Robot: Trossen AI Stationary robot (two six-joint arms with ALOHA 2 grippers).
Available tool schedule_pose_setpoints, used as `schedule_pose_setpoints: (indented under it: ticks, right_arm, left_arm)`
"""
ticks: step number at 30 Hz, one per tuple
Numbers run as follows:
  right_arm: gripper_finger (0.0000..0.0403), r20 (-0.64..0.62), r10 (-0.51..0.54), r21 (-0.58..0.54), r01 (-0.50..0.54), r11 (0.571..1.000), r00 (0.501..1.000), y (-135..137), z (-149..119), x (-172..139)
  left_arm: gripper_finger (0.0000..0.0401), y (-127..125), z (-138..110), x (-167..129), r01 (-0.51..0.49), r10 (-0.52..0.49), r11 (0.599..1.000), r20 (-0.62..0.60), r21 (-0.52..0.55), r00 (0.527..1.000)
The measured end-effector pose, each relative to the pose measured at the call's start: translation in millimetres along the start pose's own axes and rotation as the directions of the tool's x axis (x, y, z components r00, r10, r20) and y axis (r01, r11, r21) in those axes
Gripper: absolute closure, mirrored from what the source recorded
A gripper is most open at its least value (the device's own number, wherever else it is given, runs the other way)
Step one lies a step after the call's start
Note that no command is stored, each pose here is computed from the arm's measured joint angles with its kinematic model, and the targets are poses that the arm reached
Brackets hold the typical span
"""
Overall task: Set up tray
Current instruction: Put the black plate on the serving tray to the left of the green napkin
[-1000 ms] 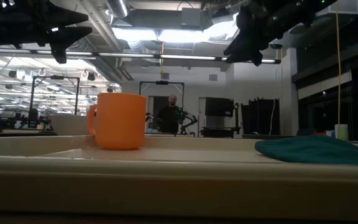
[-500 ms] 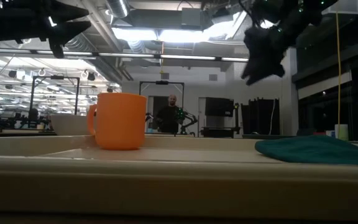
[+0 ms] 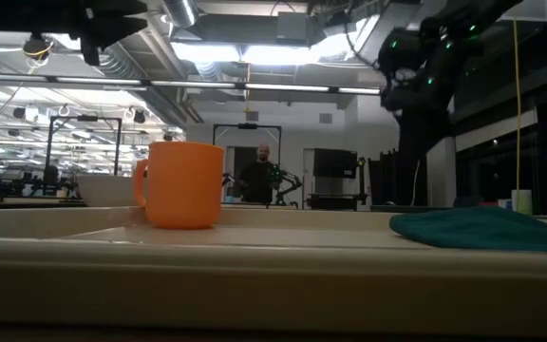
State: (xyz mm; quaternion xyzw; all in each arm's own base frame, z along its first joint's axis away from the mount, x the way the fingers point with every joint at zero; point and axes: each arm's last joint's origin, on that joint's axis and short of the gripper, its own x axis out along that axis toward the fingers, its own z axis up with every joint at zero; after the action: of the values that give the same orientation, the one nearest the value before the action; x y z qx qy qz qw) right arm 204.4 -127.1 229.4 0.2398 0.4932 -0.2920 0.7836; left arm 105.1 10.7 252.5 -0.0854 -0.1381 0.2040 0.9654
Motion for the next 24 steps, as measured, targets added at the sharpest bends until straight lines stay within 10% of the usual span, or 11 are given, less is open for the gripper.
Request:
schedule_pose_setpoints:
  ticks: [10, 24]
  right_arm:
    - [0.0231, -0.208, -0.062, -0.09, 0.044, 0.995, 0.976, -3.1, -0.7, 52.5]
    - [0.0231, -0.189, -0.205, -0.209, 0.164, 0.964, 0.96, -9.1, 0.9, 58.5]
  left_arm:
    - [0.0258, -8.5, 9.0, 16.9, -0.031, 0.032, 0.999, -0.045, 0.022, 0.998]
    - [0.0258, -9.6, 7.3, 19.4, -0.033, 0.033, 0.999, -0.058, 0.003, 0.998]
